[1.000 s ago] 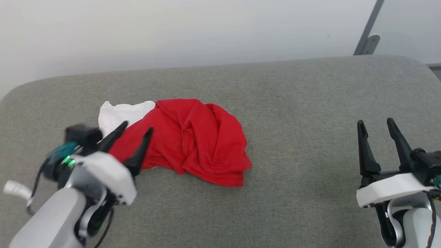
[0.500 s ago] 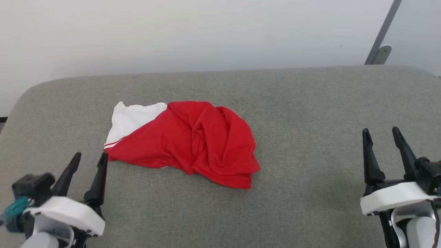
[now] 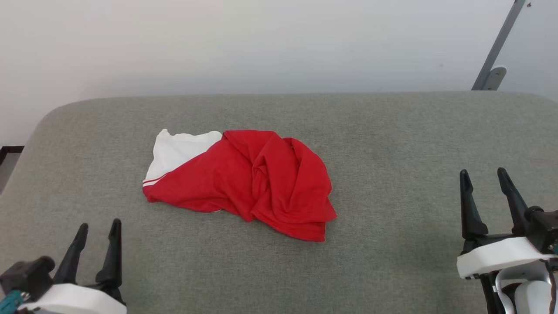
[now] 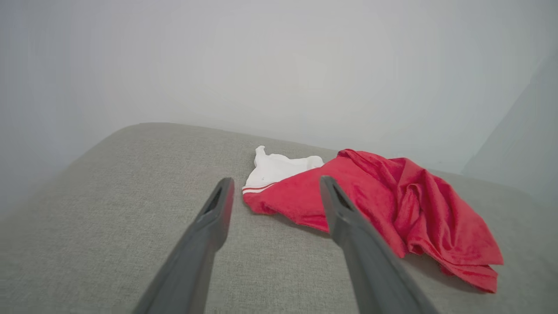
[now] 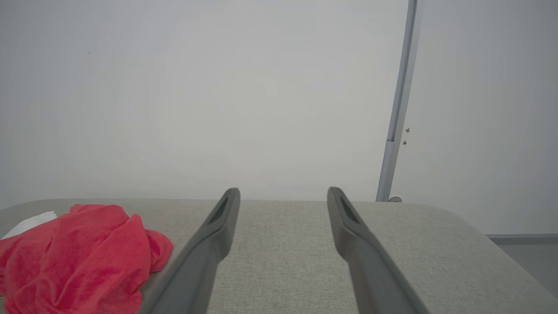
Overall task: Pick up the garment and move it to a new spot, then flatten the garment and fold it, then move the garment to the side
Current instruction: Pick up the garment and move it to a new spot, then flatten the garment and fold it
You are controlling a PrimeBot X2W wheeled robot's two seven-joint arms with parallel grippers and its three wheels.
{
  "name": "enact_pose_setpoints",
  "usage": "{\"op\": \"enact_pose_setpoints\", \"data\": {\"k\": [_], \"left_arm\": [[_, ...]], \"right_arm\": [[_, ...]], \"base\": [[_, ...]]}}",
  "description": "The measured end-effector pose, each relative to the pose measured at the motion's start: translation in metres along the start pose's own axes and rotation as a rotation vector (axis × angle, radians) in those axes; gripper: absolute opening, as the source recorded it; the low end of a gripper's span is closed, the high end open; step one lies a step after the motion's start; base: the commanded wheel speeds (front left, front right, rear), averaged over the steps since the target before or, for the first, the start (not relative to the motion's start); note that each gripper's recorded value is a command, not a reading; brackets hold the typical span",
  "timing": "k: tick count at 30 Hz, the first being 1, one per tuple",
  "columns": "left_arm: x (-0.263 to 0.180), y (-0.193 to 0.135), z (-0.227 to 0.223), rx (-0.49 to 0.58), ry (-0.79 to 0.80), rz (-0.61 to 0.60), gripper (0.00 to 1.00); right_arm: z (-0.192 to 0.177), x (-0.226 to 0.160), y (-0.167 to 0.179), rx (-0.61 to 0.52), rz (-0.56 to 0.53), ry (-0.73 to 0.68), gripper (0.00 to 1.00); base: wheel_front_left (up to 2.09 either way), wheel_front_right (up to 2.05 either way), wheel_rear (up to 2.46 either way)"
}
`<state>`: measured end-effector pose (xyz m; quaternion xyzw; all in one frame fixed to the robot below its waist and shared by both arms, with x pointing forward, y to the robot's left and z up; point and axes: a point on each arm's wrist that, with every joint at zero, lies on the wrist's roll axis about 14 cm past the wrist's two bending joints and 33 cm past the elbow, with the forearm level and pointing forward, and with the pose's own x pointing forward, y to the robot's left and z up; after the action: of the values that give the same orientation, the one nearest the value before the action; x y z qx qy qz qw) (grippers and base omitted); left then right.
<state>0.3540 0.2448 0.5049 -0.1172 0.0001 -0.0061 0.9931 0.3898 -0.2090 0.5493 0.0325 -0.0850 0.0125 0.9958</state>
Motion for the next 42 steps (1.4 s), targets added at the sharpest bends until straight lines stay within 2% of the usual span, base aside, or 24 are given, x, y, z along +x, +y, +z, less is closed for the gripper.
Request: {"op": "enact_pose_setpoints", "data": {"k": [11,27,42], "left_arm": [[-0.016,0.012,-0.007,-0.029,-0.025,0.047,1.00],[-0.023,0.009,-0.022,-0.065,-0.012,0.069,1.00],[-0.021,0.005,-0.020,-0.042,-0.012,0.047,1.00]], "right_arm": [[-0.001,0.002,0.007,0.007,0.016,0.000,1.00],[-0.001,0.001,0.009,0.008,0.022,0.001,1.00],[-0.008,-0.004,0.005,0.008,0.009,0.016,1.00]], "base": [[0.00,0.00,0.00],[0.00,0.00,0.00],[0.00,0.00,0.00]]}}
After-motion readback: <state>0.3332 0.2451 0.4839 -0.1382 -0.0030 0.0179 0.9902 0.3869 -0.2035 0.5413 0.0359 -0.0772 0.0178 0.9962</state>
